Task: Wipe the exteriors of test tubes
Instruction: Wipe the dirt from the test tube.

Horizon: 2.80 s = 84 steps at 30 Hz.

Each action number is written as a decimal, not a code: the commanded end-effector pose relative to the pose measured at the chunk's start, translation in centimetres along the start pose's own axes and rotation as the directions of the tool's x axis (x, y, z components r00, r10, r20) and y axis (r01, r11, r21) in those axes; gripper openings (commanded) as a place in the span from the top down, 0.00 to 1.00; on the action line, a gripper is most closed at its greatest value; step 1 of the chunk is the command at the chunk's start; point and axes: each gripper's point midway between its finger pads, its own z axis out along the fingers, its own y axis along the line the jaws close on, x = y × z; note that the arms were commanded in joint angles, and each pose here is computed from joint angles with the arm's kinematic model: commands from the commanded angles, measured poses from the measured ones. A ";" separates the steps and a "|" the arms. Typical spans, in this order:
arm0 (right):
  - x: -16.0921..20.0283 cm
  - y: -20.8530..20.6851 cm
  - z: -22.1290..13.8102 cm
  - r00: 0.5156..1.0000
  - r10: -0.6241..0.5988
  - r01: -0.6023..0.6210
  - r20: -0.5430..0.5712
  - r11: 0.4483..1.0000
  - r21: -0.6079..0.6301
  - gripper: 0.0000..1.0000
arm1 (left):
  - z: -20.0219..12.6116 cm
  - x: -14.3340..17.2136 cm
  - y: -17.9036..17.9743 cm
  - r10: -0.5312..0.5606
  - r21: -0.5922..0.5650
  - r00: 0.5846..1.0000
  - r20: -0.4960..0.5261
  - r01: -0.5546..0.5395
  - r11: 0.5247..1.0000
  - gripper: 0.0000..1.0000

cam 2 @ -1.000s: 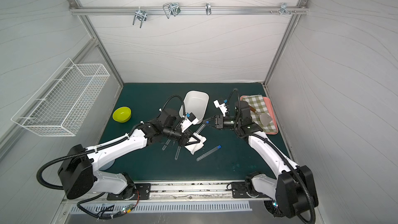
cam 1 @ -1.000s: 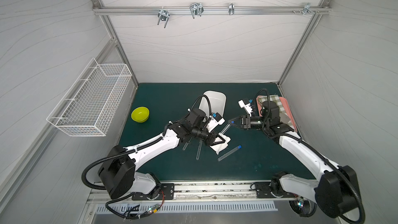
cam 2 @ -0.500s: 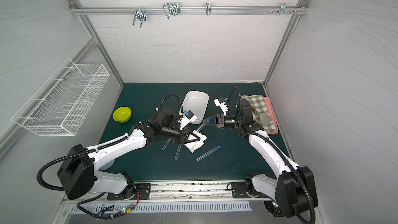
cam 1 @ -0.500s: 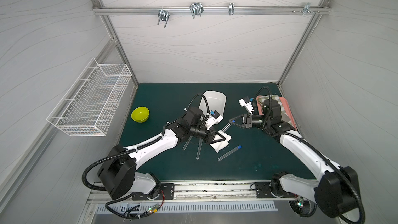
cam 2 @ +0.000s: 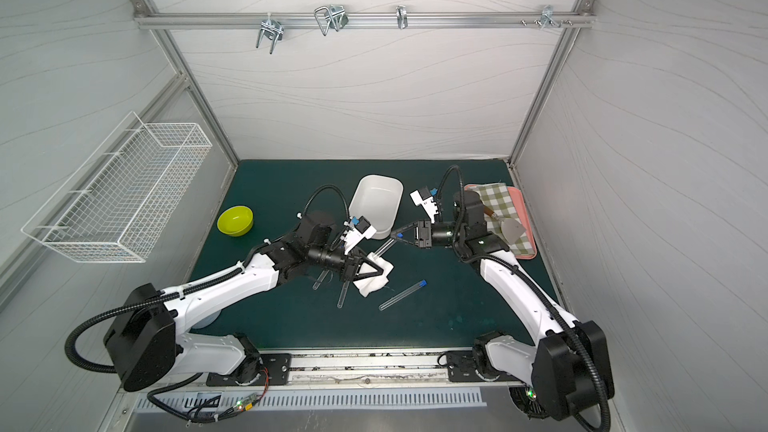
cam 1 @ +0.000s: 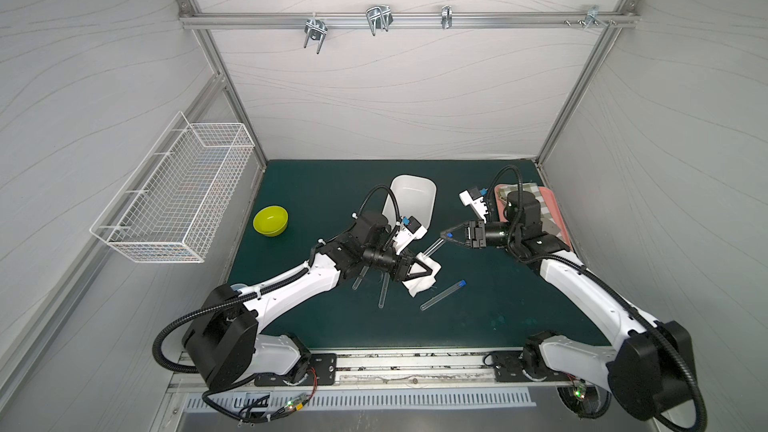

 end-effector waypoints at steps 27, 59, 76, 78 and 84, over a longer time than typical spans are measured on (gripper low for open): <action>1.8 5.5 -1.0 0.980 -0.091 0.047 -0.178 0.970 -0.238 1.00 | -1.6 -1.9 -4.4 0.030 0.251 0.999 0.013 -0.032 0.967 0.77; 1.9 6.2 -0.1 0.941 -0.295 0.247 -0.165 0.933 -0.262 1.00 | -1.8 -2.9 -4.0 0.044 0.212 0.998 0.051 -0.054 0.976 0.77; -1.1 2.5 0.7 0.999 -0.034 0.034 0.010 0.997 0.062 1.00 | -2.1 -2.4 1.6 0.178 -0.277 0.983 0.039 -0.160 0.947 0.79; -1.9 2.6 0.3 0.999 -0.019 0.017 0.030 0.998 0.069 1.00 | -1.8 -1.8 1.7 0.188 -0.301 0.982 0.008 -0.177 0.937 0.79; -4.0 2.7 -1.5 0.993 0.033 -0.041 0.109 0.997 0.068 1.00 | -2.1 -0.8 2.9 0.221 -0.392 0.975 -0.024 -0.212 0.895 0.79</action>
